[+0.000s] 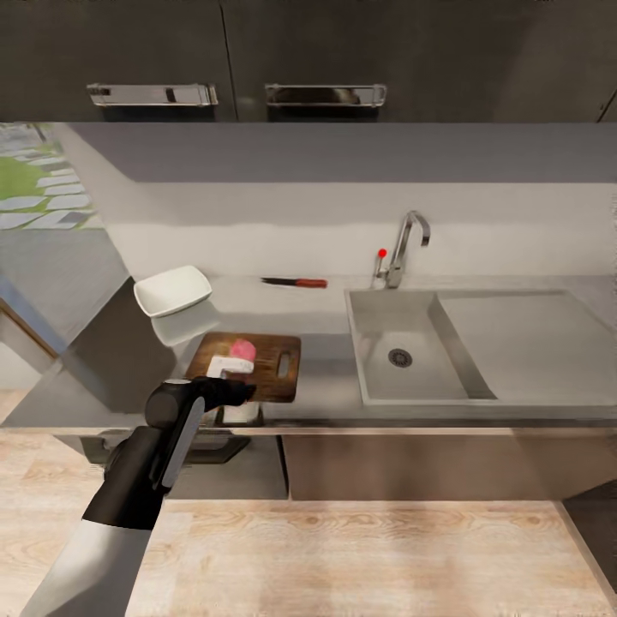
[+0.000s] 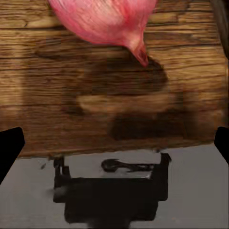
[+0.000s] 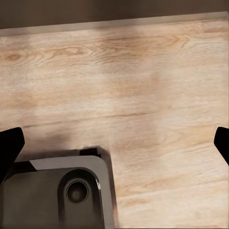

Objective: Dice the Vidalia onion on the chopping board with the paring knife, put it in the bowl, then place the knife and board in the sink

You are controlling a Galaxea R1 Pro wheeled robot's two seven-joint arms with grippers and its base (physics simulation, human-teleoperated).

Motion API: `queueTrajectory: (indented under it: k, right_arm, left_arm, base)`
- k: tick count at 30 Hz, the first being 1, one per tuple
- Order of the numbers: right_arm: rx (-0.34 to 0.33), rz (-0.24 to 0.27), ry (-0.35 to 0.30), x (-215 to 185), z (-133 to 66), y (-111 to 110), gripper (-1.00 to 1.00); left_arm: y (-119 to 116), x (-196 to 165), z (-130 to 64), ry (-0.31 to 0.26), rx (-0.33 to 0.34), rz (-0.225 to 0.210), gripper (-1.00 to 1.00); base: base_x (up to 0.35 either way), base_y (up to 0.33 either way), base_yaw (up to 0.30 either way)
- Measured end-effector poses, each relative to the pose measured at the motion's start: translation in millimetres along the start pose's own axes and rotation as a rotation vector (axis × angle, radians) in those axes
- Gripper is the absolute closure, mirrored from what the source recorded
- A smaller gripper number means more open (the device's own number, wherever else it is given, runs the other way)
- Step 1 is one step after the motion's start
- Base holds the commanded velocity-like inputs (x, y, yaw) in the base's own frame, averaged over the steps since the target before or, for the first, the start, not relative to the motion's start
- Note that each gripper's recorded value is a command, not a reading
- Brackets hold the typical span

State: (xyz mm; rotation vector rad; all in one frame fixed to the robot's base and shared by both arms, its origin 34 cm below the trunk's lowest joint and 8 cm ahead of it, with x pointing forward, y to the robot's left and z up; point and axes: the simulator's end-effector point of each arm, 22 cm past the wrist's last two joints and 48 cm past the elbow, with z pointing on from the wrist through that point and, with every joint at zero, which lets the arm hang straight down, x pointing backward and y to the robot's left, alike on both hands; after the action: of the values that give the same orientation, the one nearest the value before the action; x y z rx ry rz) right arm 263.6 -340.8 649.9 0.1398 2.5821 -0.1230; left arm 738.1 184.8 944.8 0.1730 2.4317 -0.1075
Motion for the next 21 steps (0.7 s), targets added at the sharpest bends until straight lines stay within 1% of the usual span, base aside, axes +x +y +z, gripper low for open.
queueTrajectory:
  k: [21]
  right_arm:
    - [0.000,0.000,0.000,0.0,0.0,0.0,-1.00]
  left_arm:
    - [0.0,1.2,0.7,0.003,0.000,0.000,-1.00]
  base:
    - [-0.334,0.000,0.000]
